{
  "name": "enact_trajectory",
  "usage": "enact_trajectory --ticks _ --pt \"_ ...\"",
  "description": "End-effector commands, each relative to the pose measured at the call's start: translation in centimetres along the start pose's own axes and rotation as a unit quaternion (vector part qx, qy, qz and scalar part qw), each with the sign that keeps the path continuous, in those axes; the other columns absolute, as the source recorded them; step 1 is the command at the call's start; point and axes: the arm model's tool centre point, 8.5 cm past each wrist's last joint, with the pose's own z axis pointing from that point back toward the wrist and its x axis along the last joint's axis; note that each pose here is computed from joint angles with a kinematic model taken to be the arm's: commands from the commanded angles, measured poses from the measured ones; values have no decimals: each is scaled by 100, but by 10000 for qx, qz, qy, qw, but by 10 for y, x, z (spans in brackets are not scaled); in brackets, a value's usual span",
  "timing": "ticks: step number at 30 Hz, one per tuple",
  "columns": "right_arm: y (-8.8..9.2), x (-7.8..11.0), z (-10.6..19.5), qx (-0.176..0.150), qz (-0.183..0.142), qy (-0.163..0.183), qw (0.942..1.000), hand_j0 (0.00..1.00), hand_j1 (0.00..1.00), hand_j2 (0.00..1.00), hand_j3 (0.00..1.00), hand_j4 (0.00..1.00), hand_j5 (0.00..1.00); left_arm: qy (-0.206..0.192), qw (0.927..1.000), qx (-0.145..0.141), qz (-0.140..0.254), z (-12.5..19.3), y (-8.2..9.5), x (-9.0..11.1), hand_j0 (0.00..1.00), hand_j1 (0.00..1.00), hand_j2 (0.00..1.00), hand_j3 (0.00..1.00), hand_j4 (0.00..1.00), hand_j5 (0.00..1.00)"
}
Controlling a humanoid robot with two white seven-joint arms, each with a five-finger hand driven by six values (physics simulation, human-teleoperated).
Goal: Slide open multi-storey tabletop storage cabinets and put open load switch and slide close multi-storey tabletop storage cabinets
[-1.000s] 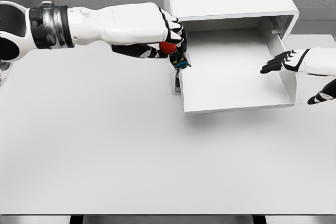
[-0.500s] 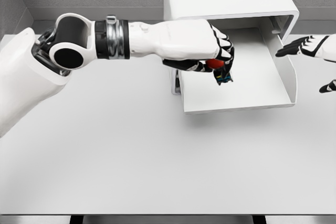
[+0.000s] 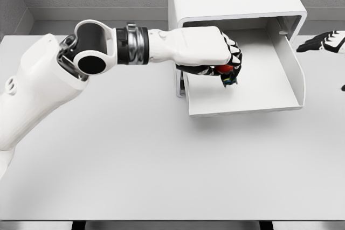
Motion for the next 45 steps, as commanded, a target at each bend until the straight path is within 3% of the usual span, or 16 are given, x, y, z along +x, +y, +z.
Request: enact_trajectory --ticks 1,3,6,7,21,27,30,35,38,39,41,45 --pt "0 -2 9 53 -20 125 9999 100 100 100 100 100 100 21 10000 2 -30 -1 1 0 46 46 46 46 46 46" --pt "5 -4 11 121 -60 165 9998 100 100 100 100 100 100 18 10000 8 -25 -1 1 0 49 49 49 49 49 49" --pt "5 -4 11 144 -61 165 9997 100 100 100 100 100 100 48 10000 26 -8 0 2 -1 74 74 74 74 74 74" --pt "5 -4 10 146 -57 161 9997 100 100 100 100 100 100 53 10000 35 -9 0 3 -1 77 77 77 77 77 77" --pt "4 -3 10 160 50 196 9997 100 100 100 100 100 100 -17 10000 96 -21 1 6 2 80 80 80 80 80 80" --pt "3 -4 11 147 52 203 9997 100 100 100 100 100 100 -149 9997 189 -107 1 14 11 97 97 97 97 97 97" --pt "4 -2 7 136 48 146 9998 100 100 100 100 100 100 -283 9992 271 -104 7 20 18 99 99 99 99 99 99" --pt "6 -1 3 140 29 88 9999 100 100 100 100 100 100 -569 9960 577 366 50 39 23 100 100 100 100 100 100" --pt "9 1 0 70 -18 32 10000 100 100 100 100 100 100 -627 9894 714 1097 88 38 12 100 100 100 100 100 100" --pt "9 2 -2 -95 -43 -5 9999 100 100 100 100 100 100 -546 9873 712 1311 106 35 7 100 100 100 100 100 100" --pt "11 3 -4 -115 -66 -34 9999 100 100 100 100 100 100 -403 9844 677 1573 147 24 0 100 100 100 100 100 100" --pt "9 5 -4 -198 -41 -55 9998 100 100 100 100 100 100 27 9800 467 1935 186 -6 -6 100 100 100 100 100 100"
